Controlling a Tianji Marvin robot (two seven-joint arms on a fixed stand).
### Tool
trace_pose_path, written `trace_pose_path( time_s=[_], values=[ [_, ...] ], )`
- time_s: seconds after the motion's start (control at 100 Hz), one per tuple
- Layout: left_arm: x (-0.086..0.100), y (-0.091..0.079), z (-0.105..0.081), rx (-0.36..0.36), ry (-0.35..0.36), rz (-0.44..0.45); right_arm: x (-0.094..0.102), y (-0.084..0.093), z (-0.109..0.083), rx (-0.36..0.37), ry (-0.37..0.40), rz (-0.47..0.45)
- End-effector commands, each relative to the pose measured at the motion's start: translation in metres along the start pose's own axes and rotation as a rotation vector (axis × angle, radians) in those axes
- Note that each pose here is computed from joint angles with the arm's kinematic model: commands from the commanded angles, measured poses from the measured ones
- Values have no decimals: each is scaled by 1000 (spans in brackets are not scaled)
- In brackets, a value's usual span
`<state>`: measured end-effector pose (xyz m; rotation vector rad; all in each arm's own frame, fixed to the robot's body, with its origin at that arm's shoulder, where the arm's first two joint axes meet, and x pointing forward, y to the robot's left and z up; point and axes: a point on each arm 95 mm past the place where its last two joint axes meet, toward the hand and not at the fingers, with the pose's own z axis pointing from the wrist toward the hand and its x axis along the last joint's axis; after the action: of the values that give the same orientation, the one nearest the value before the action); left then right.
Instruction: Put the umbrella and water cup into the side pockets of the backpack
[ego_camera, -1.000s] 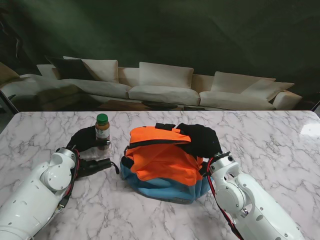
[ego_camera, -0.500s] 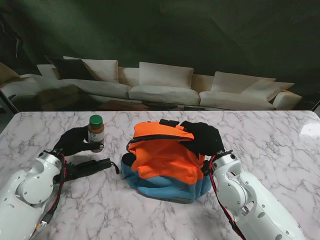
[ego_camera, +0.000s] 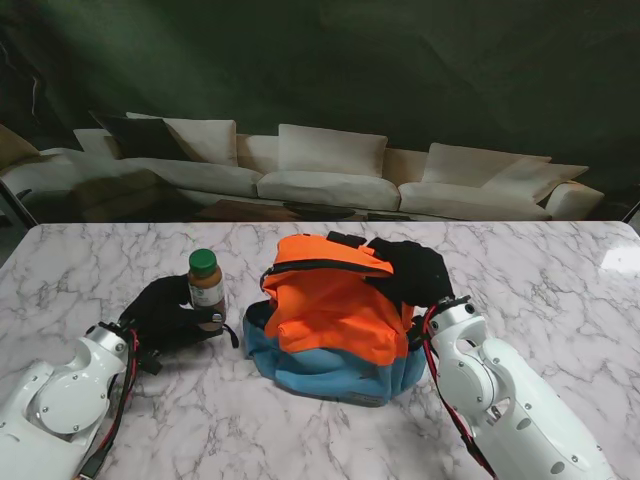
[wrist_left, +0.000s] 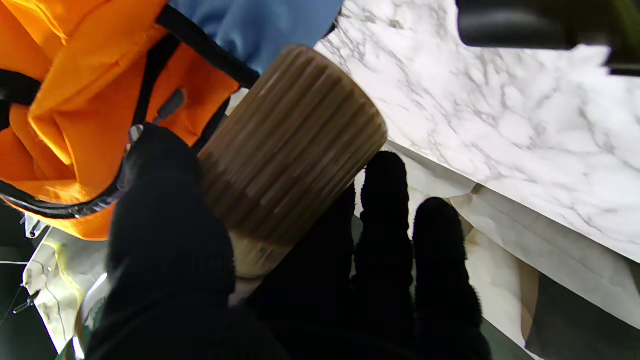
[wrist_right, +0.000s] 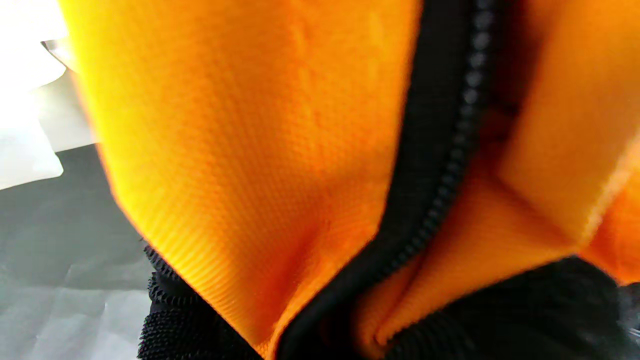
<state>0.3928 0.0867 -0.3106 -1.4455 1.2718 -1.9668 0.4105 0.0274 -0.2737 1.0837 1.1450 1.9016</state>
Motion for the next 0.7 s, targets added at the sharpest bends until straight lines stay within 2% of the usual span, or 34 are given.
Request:
trace_pose_path(
  time_s=[0.0,0.1,0.34,0.69],
  values=[
    [5,2,9,-11,15,-26,-5,-6,-5,16,-11,-7],
    [9,4,16,-14,19,-68,-4,-4,-7,8,-8,-5],
    [24,0,38,-47,57,-83,-1,0,-10,-2,3,-4],
    [42,8,64,-91,90,-175,1,3,-10,-1,9,-9]
  ],
)
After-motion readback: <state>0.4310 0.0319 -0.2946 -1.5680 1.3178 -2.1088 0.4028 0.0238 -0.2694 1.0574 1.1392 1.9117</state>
